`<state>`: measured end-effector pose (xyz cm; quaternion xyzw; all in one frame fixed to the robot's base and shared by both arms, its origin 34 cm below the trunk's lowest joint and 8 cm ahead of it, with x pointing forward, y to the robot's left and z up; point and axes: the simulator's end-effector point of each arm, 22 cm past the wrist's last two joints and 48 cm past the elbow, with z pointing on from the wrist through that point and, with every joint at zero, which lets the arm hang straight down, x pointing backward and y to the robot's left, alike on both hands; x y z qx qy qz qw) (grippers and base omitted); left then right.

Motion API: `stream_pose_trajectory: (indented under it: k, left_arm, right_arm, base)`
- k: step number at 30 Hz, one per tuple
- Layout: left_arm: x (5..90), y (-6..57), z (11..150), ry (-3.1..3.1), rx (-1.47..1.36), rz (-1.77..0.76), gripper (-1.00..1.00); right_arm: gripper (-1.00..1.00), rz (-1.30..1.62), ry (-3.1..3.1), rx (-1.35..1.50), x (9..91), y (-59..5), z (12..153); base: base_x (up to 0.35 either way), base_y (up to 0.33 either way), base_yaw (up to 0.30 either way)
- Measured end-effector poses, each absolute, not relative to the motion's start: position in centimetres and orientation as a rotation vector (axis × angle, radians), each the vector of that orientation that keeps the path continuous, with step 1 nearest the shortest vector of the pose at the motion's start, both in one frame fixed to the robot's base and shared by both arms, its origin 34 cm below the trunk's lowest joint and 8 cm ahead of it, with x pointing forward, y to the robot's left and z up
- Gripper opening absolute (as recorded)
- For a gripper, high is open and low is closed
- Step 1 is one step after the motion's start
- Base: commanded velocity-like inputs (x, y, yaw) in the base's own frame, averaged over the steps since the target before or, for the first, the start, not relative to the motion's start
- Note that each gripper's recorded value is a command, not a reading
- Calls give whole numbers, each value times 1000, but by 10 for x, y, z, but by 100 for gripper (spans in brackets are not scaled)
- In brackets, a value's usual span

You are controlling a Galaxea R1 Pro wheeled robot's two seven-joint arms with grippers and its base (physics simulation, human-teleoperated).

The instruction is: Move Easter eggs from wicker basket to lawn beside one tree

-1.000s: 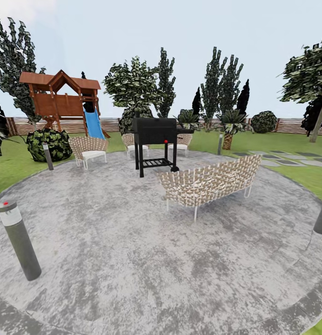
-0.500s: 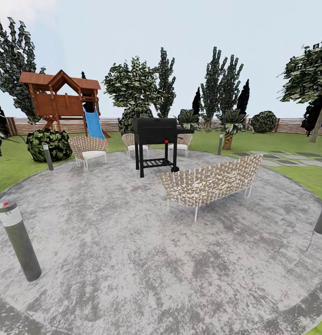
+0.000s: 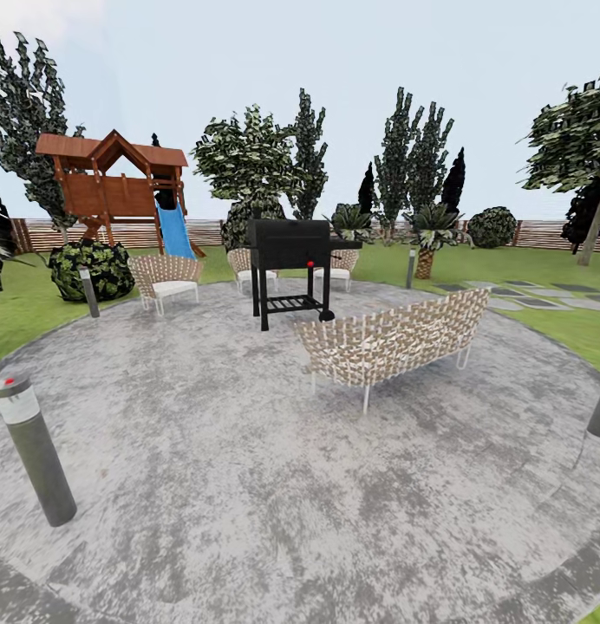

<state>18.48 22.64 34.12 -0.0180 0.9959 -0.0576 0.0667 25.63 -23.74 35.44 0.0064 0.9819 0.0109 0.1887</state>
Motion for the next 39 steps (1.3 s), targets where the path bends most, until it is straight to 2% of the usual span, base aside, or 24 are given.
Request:
stream_pose_trajectory:
  k: [39]
  left_arm:
    - [185,226,341,3002,-57,-174,100]
  right_arm:
    - [100,30,2761,19,256,-238,355]
  base:
    - [313,124,0]
